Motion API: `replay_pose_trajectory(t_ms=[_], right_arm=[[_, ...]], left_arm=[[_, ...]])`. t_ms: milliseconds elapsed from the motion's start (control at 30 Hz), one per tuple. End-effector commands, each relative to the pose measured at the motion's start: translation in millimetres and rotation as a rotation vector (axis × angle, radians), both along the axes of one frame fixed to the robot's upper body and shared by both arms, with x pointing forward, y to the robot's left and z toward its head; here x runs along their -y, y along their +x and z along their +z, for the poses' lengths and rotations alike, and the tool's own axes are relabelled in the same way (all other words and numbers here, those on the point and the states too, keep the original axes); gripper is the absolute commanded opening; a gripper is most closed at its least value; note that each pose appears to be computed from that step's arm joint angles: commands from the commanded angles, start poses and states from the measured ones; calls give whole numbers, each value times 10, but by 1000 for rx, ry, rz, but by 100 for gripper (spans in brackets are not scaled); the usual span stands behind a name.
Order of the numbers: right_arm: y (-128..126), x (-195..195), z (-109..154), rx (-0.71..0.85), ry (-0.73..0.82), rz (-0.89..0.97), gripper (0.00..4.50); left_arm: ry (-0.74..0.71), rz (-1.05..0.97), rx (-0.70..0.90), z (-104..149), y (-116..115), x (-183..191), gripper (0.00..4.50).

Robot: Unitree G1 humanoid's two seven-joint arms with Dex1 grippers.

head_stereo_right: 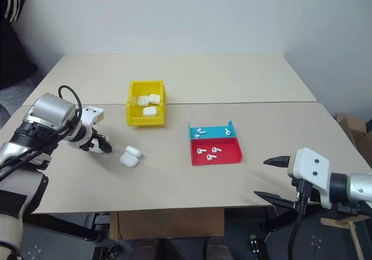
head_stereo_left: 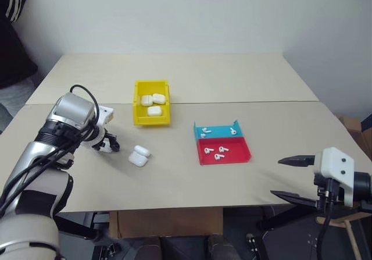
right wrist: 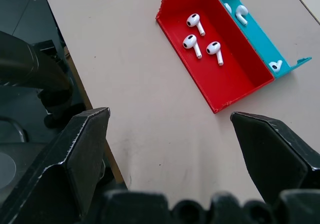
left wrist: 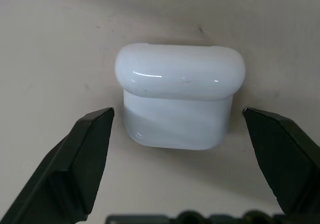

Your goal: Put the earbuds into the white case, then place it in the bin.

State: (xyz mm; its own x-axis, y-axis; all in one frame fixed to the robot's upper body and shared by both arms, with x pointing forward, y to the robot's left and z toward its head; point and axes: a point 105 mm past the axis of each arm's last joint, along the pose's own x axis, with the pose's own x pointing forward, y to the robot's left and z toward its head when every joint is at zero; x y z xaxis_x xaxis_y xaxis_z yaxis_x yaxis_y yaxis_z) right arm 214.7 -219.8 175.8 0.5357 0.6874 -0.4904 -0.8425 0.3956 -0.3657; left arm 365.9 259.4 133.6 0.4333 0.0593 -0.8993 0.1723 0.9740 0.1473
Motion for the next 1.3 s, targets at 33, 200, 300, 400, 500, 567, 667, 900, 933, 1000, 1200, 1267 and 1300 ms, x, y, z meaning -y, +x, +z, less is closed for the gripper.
replay_pose_trajectory(t_ms=[33, 200, 300, 400, 500, 567, 667, 900, 933, 1000, 1200, 1267, 1300], right_arm=[[2, 3, 64, 34, -10, -1, 450], [12, 8, 64, 34, -10, -7, 450], [20, 15, 72, 39, -15, -7, 450], [25, 34, 113, 51, -19, -9, 450], [43, 56, 175, 71, -27, -9, 450], [72, 69, 246, 92, -36, -7, 450], [114, 55, 339, 101, -39, 4, 450], [264, -46, 441, 15, -126, 48, 450], [290, -67, 449, -11, -155, 64, 450], [335, -96, 463, -46, -189, 81, 450], [520, -347, 505, -56, -307, 211, 450], [564, -437, 508, -65, -317, 246, 450], [607, -483, 480, -76, -338, 254, 450]], left_arm=[[47, 40, -7, -25, -9, -134, 303], [37, 28, 11, 23, 6, -118, 277], [59, -1, 71, 133, 33, -132, 277], [47, -66, 186, 409, 23, -125, 277], [-3, -178, 279, 675, -104, -64, 277], [-60, -253, 368, 900, -223, -6, 277], [-120, -427, 568, 1152, -343, 188, 277], [-511, -875, 1045, 1183, -761, 906, 277], [-595, -931, 1087, 1129, -830, 1002, 277], [-697, -983, 1149, 1060, -912, 1105, 277], [-877, -1219, 1184, 830, -978, 1377, 277], [-898, -1265, 1185, 817, -976, 1396, 277], [-910, -1302, 1176, 806, -992, 1384, 277]])
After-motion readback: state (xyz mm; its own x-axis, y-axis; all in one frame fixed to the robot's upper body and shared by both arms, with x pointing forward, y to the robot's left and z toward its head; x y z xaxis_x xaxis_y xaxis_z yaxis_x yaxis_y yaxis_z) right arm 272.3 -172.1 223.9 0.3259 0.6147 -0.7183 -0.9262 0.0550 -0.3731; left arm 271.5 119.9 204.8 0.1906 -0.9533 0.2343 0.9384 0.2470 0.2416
